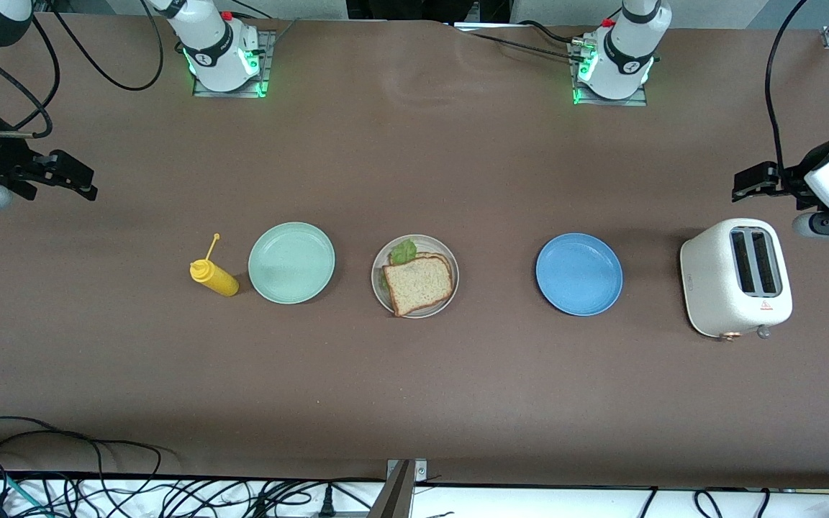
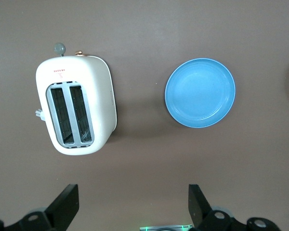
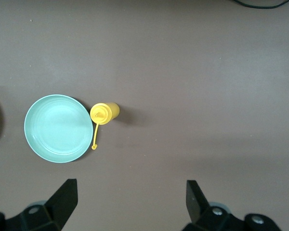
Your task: Make sandwich on beige plate with both arms
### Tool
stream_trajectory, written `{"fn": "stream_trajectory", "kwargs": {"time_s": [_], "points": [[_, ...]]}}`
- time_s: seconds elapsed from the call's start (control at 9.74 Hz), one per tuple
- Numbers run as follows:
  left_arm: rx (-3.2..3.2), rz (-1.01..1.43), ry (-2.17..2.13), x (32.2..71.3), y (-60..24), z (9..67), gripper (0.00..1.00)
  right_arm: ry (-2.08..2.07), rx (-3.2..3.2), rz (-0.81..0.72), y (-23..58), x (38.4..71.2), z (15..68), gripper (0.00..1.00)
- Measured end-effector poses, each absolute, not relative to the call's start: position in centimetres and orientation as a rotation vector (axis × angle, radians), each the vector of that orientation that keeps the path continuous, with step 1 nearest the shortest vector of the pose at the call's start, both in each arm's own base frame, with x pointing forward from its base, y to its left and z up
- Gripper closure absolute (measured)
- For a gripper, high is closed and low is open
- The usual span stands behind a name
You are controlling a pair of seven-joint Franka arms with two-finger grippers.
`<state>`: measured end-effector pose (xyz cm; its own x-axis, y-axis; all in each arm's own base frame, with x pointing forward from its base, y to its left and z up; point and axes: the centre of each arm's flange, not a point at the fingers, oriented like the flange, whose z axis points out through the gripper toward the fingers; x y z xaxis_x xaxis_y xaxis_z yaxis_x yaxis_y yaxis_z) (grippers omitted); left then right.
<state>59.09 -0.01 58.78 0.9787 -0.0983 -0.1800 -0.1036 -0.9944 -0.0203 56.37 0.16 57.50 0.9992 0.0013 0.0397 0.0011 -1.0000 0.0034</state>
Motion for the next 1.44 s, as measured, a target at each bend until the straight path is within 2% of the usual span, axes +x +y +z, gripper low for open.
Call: {"fn": "stream_trajectory", "kwargs": {"time_s": [0.62, 1.44], "points": [[-3.100, 0.250, 0.147, 58.2, 0.0, 56.4, 0.00, 0.002, 3.138, 0.064, 0.2, 56.4, 57.5, 0.00], [-3.107, 0.149, 0.143, 56.9, 0.1, 60.1, 0.00, 0.002, 3.138, 0.064, 0.2, 56.4, 57.5, 0.00]]}}
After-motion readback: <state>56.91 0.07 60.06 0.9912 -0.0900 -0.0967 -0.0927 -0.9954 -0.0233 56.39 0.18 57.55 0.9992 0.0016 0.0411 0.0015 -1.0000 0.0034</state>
